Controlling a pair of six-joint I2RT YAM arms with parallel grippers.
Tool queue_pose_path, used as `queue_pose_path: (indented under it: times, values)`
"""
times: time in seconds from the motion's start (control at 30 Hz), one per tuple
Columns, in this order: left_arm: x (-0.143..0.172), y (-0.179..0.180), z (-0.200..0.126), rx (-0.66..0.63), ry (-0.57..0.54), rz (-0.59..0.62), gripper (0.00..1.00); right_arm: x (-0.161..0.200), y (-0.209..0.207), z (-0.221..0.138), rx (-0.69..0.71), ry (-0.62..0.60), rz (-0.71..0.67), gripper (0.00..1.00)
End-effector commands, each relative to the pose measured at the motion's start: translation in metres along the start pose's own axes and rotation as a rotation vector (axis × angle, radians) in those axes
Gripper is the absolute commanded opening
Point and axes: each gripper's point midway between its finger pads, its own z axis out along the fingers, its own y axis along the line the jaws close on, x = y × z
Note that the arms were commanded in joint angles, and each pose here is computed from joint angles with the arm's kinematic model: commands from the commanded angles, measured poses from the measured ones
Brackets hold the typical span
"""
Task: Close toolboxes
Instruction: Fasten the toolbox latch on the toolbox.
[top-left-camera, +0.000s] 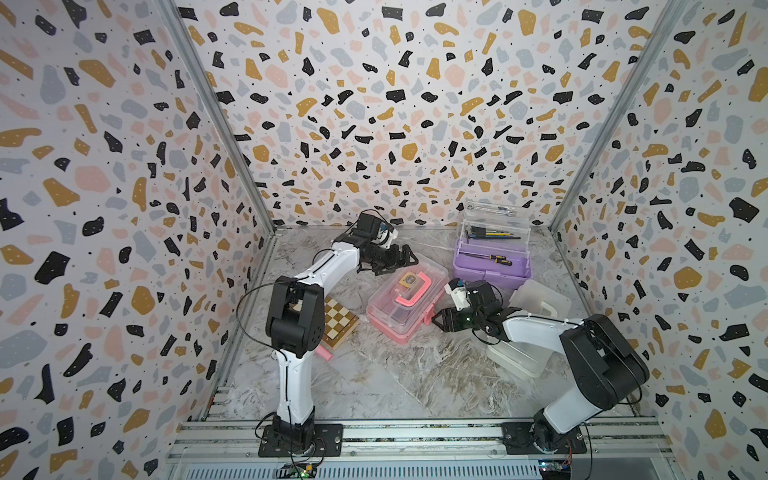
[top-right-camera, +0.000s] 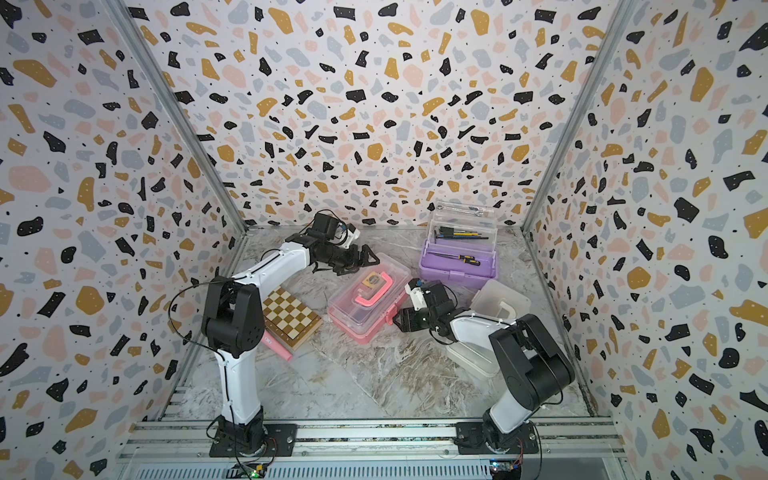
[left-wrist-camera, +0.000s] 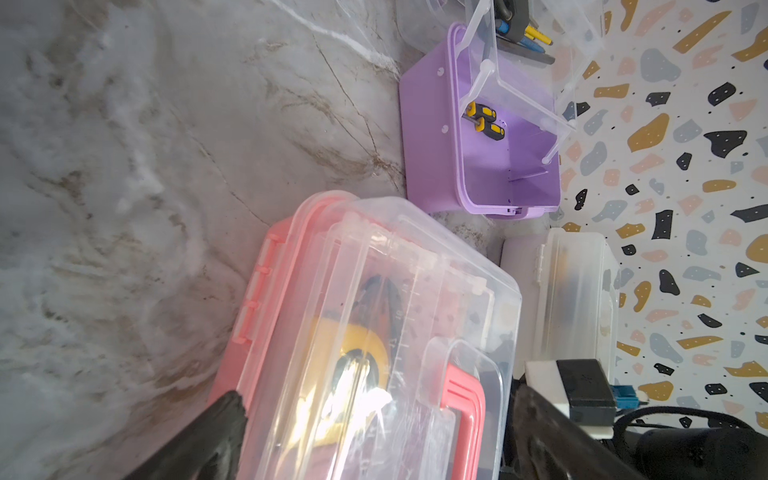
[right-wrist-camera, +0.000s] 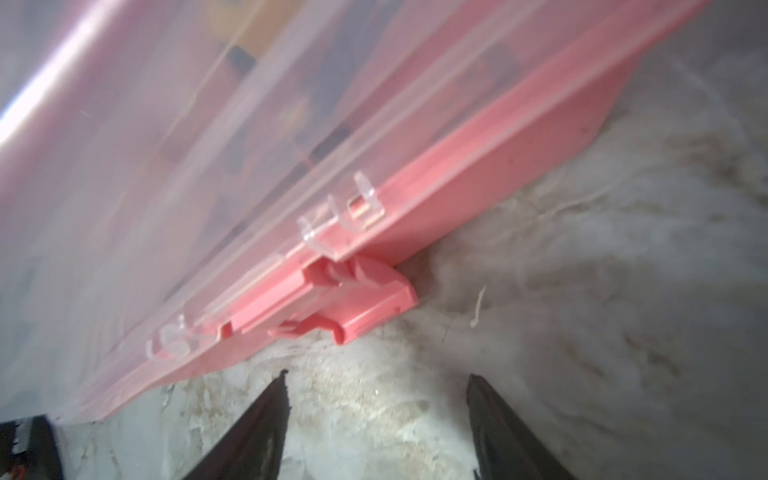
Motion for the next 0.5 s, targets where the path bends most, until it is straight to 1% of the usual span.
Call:
queue_pose_path:
  times: [0.0, 0.07, 0.23, 0.33, 0.47]
  values:
    - [-0.001, -0.008, -0.001, 0.026, 0.014, 0.04, 0.99, -0.019, 0.001, 0.01, 0.014, -0.061, -0.159, 0.8]
    - [0.0, -0.006, 0.0, 0.027, 0.023, 0.038, 0.99, -0.016, 0.002, 0.016, 0.005, -0.056, -0.205, 0.82]
    - [0.002, -0.001, -0.001, 0.03, 0.033, 0.03, 0.99, -0.008, 0.001, 0.022, -0.011, -0.06, -0.273, 0.81]
    - [0.002, 0.0, -0.002, 0.032, 0.04, 0.031, 0.99, -0.005, 0.003, 0.027, -0.03, -0.06, -0.307, 0.79]
    - [0.001, 0.003, -0.004, 0.027, 0.053, 0.032, 0.99, -0.006, 0.01, 0.026, -0.06, -0.067, -0.346, 0.73]
